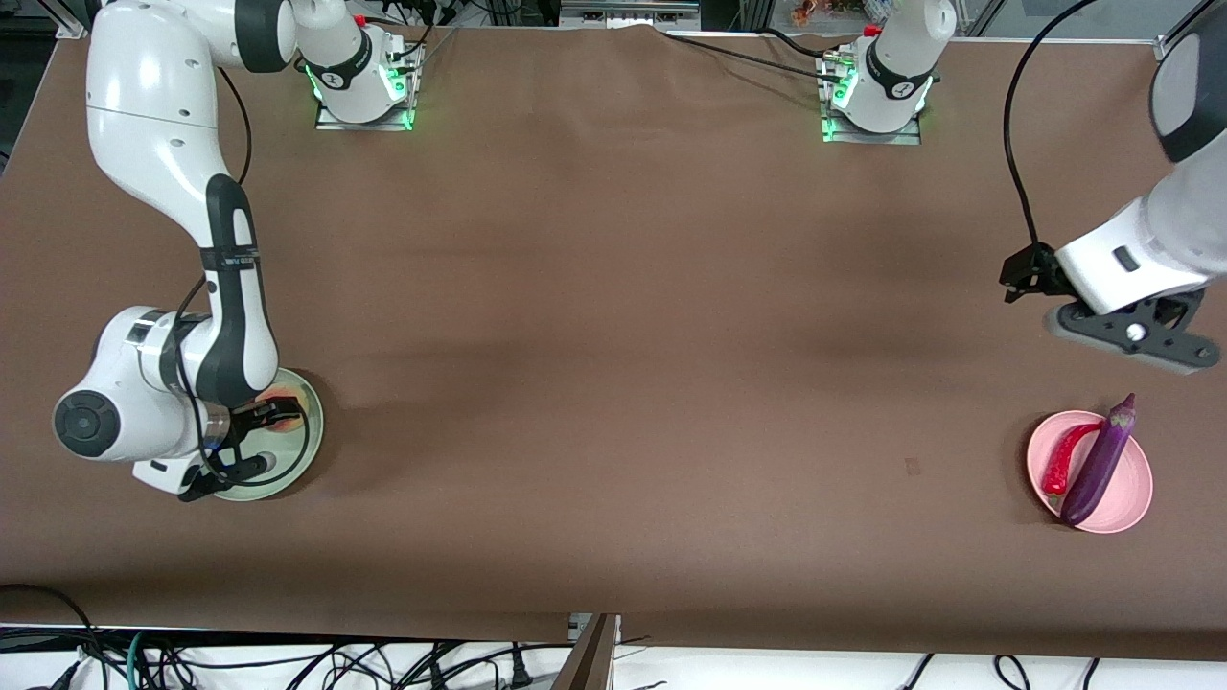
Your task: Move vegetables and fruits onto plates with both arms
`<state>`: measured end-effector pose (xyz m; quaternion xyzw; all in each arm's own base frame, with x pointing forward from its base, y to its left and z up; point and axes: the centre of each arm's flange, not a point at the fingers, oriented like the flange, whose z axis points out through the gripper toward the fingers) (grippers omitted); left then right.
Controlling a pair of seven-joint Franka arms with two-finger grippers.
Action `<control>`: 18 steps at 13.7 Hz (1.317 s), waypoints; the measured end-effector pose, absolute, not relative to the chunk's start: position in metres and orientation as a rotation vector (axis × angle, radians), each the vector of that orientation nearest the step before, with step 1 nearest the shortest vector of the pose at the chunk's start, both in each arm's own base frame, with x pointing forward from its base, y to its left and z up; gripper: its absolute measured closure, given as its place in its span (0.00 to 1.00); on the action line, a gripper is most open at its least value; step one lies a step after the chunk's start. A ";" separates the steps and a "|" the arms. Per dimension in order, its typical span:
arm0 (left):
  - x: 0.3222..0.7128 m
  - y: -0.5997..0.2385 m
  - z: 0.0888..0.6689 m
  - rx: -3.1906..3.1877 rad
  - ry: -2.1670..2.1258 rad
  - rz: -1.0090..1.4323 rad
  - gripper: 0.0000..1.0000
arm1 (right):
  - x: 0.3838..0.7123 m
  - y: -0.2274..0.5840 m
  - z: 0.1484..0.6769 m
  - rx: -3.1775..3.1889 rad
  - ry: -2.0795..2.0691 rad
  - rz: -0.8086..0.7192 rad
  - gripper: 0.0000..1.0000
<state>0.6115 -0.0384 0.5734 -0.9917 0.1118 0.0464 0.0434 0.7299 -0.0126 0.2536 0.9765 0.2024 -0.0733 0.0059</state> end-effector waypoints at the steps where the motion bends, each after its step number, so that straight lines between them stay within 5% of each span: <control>1: 0.604 -0.031 0.577 -3.056 0.230 0.119 0.00 | 0.733 -0.007 0.273 3.062 0.623 -0.198 0.00; 10: 0.547 -0.023 0.574 -3.076 0.007 -0.038 0.00 | 0.702 0.049 0.452 3.187 0.173 -0.202 0.00; 18: 0.552 -0.024 0.564 -3.073 0.051 0.025 0.00 | 0.590 0.041 0.577 3.129 0.302 -0.207 0.00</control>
